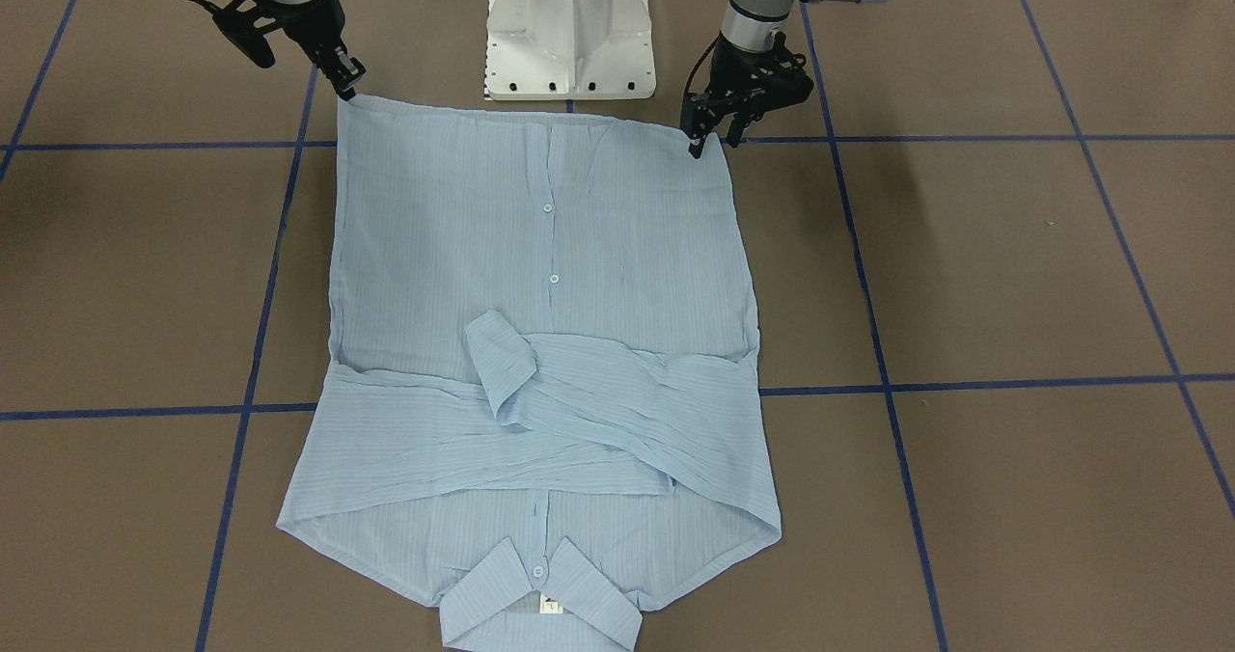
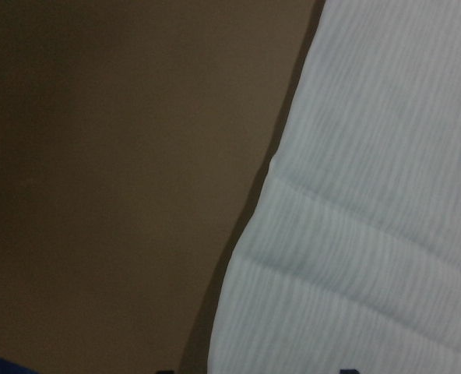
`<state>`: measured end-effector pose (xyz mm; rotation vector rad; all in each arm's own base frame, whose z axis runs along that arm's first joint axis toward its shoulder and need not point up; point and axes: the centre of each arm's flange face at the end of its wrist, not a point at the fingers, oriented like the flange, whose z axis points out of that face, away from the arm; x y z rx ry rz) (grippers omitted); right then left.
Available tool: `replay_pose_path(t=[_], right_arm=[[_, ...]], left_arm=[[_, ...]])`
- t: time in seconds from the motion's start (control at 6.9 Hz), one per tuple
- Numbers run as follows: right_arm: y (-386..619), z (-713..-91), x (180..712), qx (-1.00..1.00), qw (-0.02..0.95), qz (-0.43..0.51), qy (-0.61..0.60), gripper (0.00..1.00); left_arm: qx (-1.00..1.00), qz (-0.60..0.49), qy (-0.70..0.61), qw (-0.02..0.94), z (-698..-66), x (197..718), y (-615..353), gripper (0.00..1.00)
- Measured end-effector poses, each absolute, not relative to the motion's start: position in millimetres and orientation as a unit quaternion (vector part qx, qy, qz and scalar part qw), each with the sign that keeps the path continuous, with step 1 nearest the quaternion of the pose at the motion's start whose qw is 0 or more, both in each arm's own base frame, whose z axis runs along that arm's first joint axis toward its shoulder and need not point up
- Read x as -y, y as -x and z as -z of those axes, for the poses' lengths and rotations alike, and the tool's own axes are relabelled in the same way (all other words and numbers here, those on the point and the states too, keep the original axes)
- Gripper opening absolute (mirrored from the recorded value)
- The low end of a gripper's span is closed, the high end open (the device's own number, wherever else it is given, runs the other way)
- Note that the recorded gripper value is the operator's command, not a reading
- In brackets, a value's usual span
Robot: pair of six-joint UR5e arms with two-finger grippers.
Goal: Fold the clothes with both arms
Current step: 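Grasp both hem corners nearest the robot with both grippers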
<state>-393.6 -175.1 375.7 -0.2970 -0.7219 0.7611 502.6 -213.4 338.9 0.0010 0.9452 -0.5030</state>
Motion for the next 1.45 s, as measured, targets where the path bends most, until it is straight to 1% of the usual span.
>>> replay_pose_path(t=[0.29,0.44,0.58,0.73,1.45], right_arm=[[393.4,-375.7,175.4,0.343,0.855,-0.362,0.141,0.0],[393.3,-375.8,175.7,0.344,0.855,-0.363,0.141,0.0],[393.2,-375.7,175.9,0.344,0.855,-0.363,0.14,0.0],[393.3,-375.4,176.2,0.344,0.854,-0.363,0.14,0.0],[392.0,-377.8,177.6,0.342,0.855,-0.365,0.139,0.0]], left_arm=[[-0.451,0.243,0.007,0.859,-338.2,208.9,-504.7,0.55],[-0.451,0.243,0.01,0.859,-337.9,204.9,-506.2,0.5],[-0.451,0.243,0.014,0.859,-337.7,200.3,-508.0,0.36],[-0.451,0.246,0.02,0.858,-337.5,195.9,-509.3,0.0],[-0.455,0.251,0.026,0.854,-333.3,191.7,-504.3,0.0]])
